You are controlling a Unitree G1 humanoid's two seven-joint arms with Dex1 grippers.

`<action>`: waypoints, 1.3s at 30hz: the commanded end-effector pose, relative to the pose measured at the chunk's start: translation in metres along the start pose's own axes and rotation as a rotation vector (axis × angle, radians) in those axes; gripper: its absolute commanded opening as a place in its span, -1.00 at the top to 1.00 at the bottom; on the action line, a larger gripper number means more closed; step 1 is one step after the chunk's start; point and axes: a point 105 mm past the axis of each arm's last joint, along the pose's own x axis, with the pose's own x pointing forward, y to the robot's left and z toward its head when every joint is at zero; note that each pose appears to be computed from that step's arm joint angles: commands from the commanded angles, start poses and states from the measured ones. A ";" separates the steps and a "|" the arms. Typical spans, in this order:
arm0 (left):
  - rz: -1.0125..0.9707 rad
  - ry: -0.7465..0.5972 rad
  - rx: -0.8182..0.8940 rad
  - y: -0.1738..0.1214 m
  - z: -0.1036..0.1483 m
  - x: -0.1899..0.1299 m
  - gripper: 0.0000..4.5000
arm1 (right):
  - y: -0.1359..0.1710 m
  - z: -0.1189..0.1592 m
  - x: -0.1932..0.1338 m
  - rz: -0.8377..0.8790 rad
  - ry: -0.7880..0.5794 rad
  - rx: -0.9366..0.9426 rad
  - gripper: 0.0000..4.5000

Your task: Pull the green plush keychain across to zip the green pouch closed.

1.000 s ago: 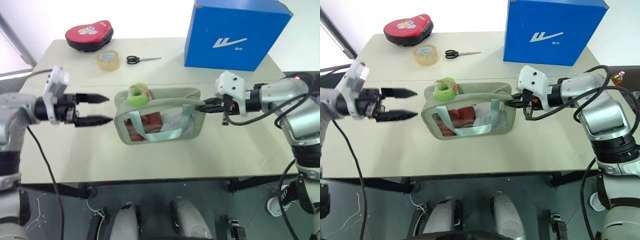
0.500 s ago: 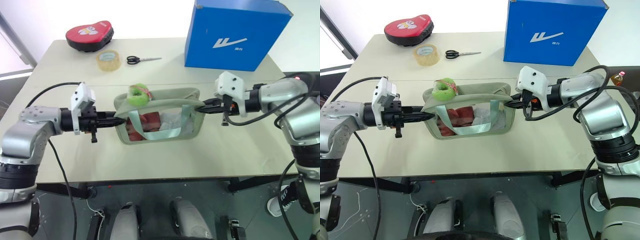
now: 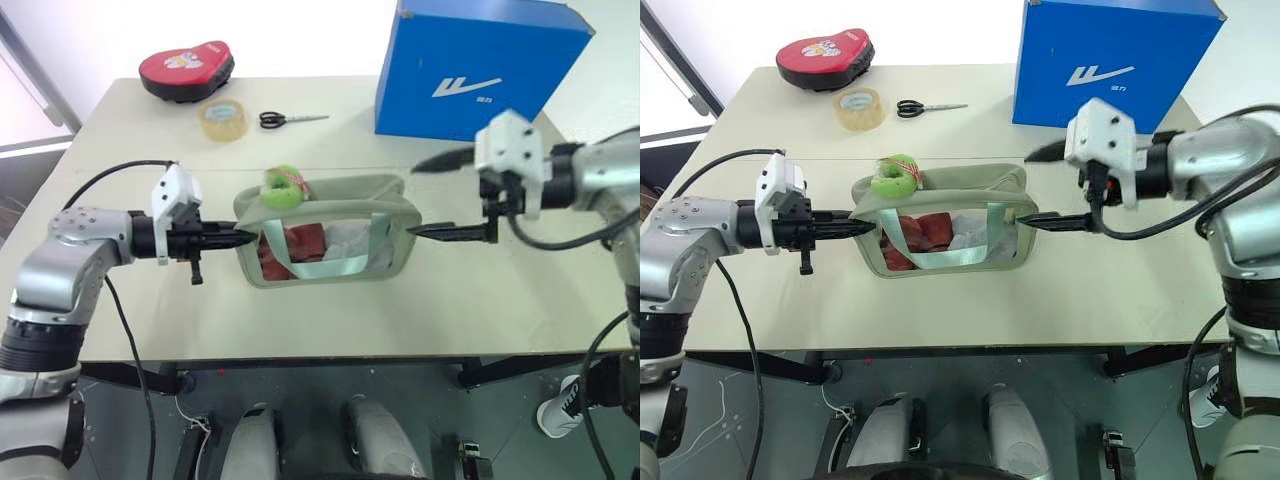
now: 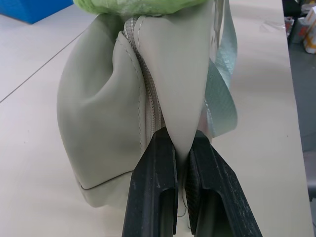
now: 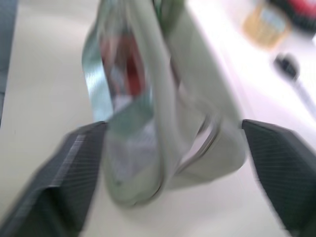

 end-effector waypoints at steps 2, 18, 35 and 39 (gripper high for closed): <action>-0.026 -0.001 0.040 -0.001 0.005 0.004 1.00 | -0.016 0.054 0.024 0.009 -0.128 -0.153 -0.98; -0.031 -0.004 0.043 -0.002 0.002 0.004 1.00 | -0.003 0.068 0.117 0.250 -0.091 -0.358 -0.40; -0.043 0.005 0.043 -0.002 0.002 0.002 1.00 | -0.004 0.064 0.113 0.258 -0.089 -0.293 0.99; -0.045 0.005 0.043 -0.002 0.002 0.003 1.00 | -0.007 0.066 0.118 0.238 -0.074 -0.284 0.25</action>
